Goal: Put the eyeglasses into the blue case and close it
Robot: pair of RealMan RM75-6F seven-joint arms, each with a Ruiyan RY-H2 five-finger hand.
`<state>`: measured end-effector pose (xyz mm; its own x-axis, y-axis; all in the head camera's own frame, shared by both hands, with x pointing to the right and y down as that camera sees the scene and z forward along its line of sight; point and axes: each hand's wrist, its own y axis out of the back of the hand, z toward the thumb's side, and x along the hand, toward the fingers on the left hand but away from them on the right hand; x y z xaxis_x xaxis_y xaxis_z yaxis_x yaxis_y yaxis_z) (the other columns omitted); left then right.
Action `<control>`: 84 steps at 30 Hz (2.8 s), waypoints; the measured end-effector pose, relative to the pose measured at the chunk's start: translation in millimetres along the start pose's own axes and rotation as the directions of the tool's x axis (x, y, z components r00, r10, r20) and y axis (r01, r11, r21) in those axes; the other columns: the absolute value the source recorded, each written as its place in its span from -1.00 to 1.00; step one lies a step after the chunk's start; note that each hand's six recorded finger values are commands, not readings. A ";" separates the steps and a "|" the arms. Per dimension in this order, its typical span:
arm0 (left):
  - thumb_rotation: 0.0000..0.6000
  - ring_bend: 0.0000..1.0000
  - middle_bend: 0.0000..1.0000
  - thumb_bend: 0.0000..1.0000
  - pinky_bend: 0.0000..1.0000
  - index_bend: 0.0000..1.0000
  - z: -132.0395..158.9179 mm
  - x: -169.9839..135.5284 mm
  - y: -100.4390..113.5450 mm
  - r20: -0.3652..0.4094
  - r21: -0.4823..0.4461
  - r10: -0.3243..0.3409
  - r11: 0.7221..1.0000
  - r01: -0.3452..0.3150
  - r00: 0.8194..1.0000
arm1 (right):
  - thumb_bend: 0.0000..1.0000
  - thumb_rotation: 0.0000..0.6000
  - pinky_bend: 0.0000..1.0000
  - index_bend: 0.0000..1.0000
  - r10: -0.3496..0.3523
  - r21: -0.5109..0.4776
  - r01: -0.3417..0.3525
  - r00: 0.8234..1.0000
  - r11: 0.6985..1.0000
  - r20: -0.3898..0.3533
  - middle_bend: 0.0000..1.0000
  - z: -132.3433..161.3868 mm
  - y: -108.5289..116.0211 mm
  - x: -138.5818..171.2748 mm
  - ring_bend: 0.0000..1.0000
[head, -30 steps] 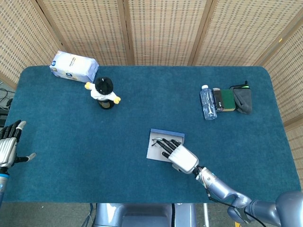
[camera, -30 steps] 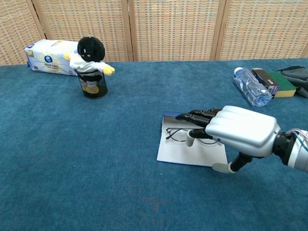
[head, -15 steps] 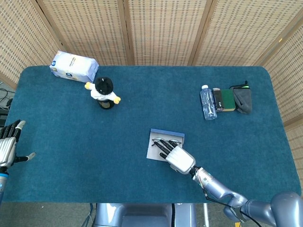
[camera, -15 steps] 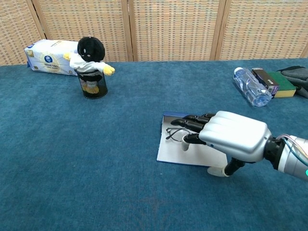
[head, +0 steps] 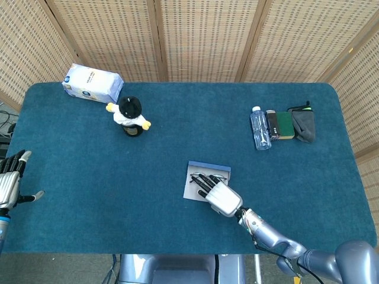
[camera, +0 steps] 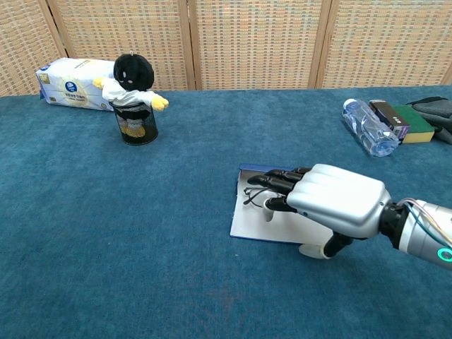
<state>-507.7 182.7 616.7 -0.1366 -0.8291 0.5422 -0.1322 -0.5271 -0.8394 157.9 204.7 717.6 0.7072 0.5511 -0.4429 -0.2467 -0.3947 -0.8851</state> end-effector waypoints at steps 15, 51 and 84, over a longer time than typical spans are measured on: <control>1.00 -1.00 -1.00 -1.00 -1.00 -1.00 -1.1 1.5 -0.8 -0.007 -0.001 -0.003 1.000 0.003 1.000 | -0.28 1.00 -0.61 -0.33 0.006 0.000 -0.006 1.000 1.000 0.007 -1.00 2.4 -4.9 -6.9 -1.00; 1.00 -1.00 -1.00 -1.00 -1.00 -1.00 0.3 1.2 -1.8 -0.003 -0.002 -0.008 1.000 0.008 1.000 | -0.12 1.00 -0.61 -0.24 -0.056 0.006 0.056 0.987 0.998 0.150 -1.00 -37.5 7.9 -35.4 -1.00; 1.00 -1.00 -1.00 -1.00 -1.00 -1.00 3.0 0.7 -5.2 0.002 0.010 -0.014 1.000 0.014 1.000 | 0.09 1.00 -0.61 0.36 -0.118 -0.056 0.118 0.993 0.992 0.000 -0.84 -31.9 55.9 20.3 -1.00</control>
<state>-504.1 184.3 621.3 -0.1331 -0.8217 0.5541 -0.1244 -0.5408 -0.8319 179.6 170.3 663.7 0.7316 0.5935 -0.3355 -0.1246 -0.3674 -0.9217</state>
